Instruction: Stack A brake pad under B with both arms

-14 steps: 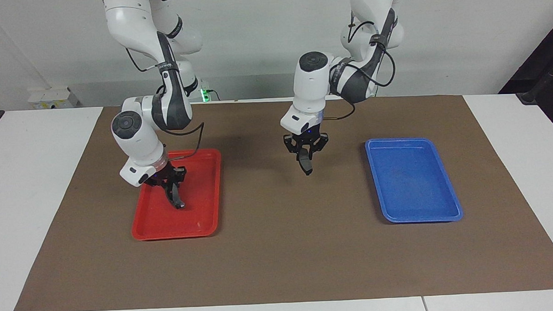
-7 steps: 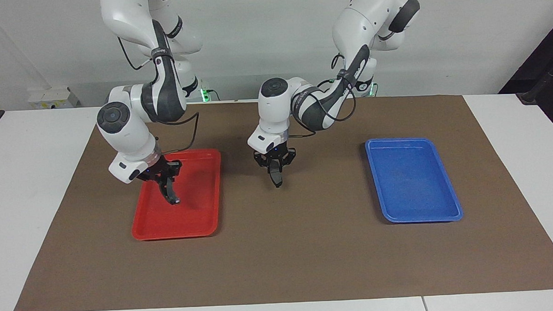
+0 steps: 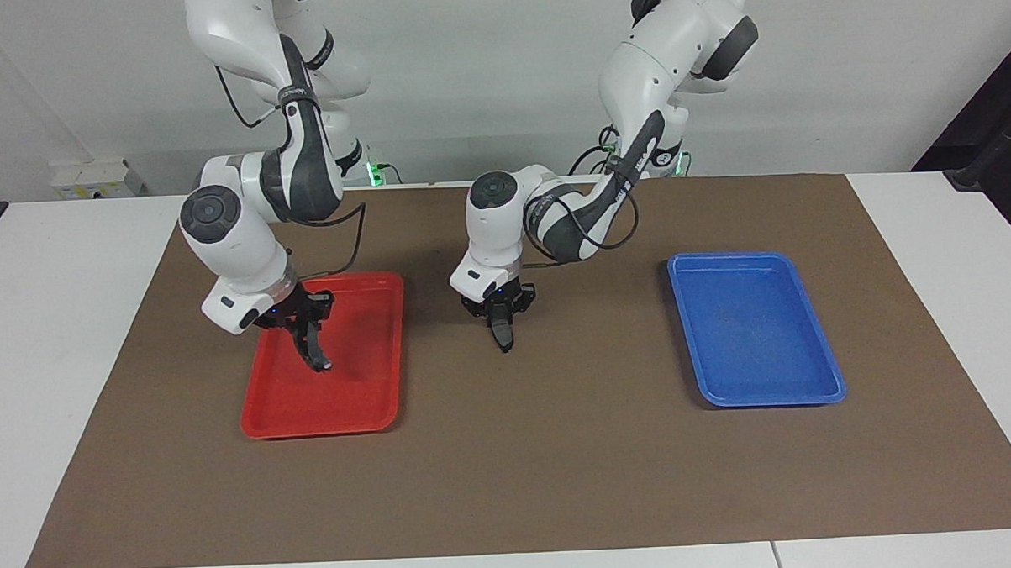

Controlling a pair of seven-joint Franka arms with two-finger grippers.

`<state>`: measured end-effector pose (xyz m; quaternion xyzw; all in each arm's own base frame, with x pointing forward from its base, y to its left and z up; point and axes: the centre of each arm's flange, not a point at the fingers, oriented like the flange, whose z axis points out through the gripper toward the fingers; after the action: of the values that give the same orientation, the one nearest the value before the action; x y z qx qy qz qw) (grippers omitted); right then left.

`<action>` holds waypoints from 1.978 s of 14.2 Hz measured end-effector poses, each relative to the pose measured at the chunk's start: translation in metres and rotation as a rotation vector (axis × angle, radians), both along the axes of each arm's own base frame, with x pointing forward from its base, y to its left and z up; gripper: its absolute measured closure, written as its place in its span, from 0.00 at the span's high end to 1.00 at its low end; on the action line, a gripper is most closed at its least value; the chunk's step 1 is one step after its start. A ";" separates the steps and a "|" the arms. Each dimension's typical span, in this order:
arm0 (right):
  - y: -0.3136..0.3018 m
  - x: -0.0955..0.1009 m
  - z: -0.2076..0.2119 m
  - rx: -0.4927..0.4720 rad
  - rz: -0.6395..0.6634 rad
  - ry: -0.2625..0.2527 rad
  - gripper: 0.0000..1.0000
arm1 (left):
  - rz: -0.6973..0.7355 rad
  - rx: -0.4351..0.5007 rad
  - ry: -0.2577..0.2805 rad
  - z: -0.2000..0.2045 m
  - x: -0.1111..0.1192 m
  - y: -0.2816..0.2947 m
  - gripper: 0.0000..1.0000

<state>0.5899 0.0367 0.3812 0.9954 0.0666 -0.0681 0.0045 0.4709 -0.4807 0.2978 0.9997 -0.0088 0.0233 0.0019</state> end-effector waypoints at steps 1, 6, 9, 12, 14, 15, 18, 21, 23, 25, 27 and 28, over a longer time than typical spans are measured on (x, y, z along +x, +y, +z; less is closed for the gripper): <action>0.000 0.000 0.000 0.000 0.000 0.002 0.41 | 0.003 0.000 -0.001 0.000 0.001 0.001 0.40; -0.002 0.000 0.002 -0.001 -0.003 0.006 0.41 | 0.031 0.015 -0.015 0.008 0.016 0.010 0.91; -0.002 0.002 0.012 -0.001 -0.003 0.015 0.41 | 0.060 0.072 -0.024 0.041 0.025 0.022 1.00; 0.002 0.004 0.019 -0.002 0.002 0.019 0.41 | 0.069 0.062 0.001 0.111 0.037 0.056 1.00; 0.014 0.004 0.022 -0.002 0.018 0.018 0.41 | 0.003 0.076 0.053 0.162 0.043 0.102 1.00; 0.029 0.004 0.025 -0.003 0.029 0.015 0.41 | -0.031 0.081 0.076 0.188 0.046 0.131 1.00; 0.114 -0.006 0.038 -0.011 0.047 -0.016 0.41 | -0.071 0.067 0.108 0.254 0.057 0.228 1.00; 0.197 -0.022 0.044 0.053 0.003 -0.030 0.41 | -0.096 0.042 0.095 0.298 0.066 0.334 1.00; 0.247 -0.031 0.033 0.067 -0.024 -0.056 0.41 | -0.126 0.031 0.087 0.310 0.066 0.387 1.00; 0.293 -0.042 0.009 0.064 -0.041 -0.065 0.41 | -0.144 0.015 0.103 0.304 0.066 0.415 1.00; 0.318 -0.048 -0.016 0.061 -0.037 -0.066 0.41 | -0.154 0.004 0.125 0.290 0.064 0.422 1.00; 0.323 -0.048 -0.027 0.059 -0.034 -0.064 0.41 | -0.155 0.003 0.137 0.282 0.064 0.423 1.00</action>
<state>0.5422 0.3599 0.3545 0.9978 0.0515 -0.0342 -0.0238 0.5349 -0.0576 0.5797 0.9953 -0.0860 -0.0451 0.0026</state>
